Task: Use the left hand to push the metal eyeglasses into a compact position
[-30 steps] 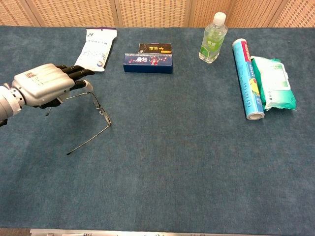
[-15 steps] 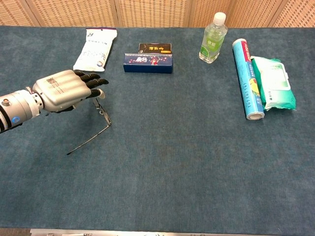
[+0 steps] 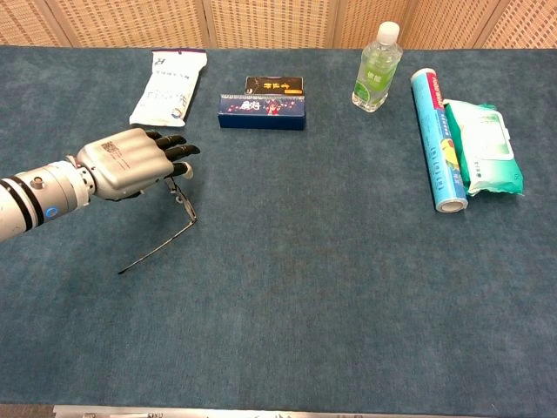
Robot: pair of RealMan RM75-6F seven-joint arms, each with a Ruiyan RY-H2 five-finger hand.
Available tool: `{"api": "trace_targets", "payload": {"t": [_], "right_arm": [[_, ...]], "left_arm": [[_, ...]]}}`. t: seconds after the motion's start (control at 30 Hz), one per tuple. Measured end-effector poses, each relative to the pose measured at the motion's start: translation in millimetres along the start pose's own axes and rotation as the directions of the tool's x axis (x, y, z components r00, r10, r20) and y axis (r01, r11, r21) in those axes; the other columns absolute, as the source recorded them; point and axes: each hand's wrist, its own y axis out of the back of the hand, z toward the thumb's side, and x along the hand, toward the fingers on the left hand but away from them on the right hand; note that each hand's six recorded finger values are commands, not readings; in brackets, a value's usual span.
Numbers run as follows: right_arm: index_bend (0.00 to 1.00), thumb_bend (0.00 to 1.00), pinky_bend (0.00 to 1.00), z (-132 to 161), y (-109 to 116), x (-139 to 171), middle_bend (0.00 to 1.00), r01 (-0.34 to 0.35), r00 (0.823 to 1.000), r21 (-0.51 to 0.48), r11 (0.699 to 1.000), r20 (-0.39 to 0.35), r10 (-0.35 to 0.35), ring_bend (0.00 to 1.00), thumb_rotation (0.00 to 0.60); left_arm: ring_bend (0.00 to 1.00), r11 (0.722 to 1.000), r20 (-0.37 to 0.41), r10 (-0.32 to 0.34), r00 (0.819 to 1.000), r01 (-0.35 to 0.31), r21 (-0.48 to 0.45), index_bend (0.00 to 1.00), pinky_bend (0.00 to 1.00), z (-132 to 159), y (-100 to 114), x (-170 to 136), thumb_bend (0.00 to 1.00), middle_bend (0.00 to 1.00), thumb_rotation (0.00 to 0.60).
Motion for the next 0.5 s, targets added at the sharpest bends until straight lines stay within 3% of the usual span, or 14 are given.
{"api": "trace_targets", "payload": {"t": [0.5], "right_arm": [[0.43,0.28,0.39,0.7,-1.6,0.4,0.35,-0.005,1.0,0.005,1.0,-0.001,0.005,0.17,0.6]], "left_arm": [[0.05,0.995,-0.078,-0.075,0.994,0.08,0.061,0.2,0.19,-13.3,-19.7,-7.9,1.0,0.06,0.6]]}}
